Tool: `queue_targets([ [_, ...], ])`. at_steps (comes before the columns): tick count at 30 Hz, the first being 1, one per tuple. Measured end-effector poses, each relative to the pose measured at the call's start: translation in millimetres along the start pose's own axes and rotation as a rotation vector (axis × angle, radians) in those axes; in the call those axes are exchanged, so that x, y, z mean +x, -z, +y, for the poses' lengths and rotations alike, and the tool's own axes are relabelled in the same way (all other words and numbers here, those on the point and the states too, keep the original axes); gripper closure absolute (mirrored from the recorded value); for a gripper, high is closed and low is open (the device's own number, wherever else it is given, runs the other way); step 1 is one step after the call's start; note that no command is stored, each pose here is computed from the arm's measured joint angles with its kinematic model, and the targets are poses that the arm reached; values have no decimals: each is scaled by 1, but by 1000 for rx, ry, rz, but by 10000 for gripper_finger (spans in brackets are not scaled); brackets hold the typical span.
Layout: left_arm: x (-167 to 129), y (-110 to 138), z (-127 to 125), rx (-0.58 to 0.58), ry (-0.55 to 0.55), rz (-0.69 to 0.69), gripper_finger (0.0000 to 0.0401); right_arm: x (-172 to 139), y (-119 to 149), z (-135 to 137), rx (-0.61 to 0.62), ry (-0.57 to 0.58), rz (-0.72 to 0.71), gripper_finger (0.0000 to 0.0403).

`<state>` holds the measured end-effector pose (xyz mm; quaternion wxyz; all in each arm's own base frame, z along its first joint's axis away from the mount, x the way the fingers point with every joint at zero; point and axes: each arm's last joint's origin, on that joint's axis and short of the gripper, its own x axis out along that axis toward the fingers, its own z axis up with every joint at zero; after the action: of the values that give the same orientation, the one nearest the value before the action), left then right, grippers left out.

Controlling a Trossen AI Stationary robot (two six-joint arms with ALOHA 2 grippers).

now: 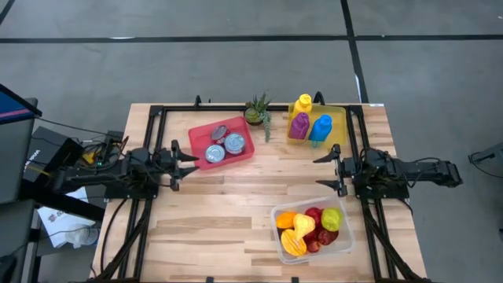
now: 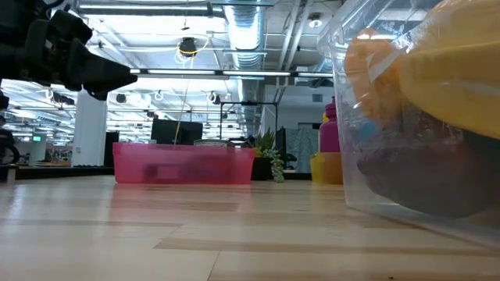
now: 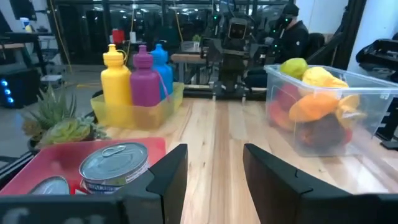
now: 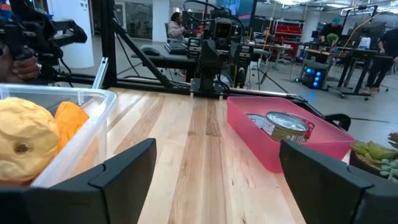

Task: Pick & Place Food Item
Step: Return to Home Position

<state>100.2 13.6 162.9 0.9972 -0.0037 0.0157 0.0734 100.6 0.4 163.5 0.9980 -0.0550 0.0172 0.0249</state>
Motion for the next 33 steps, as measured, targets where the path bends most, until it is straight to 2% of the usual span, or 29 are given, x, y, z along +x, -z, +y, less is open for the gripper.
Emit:
queue_targets([
  [14,7,9,-1,-28,33,107,252,0,0,-1,31,16,5,75],
  [24,13,8,-1,-26,33,107,252,0,0,0,94,17,5,75],
  [33,14,10,-1,-26,31,126,252,0,0,0,94,17,5,75],
])
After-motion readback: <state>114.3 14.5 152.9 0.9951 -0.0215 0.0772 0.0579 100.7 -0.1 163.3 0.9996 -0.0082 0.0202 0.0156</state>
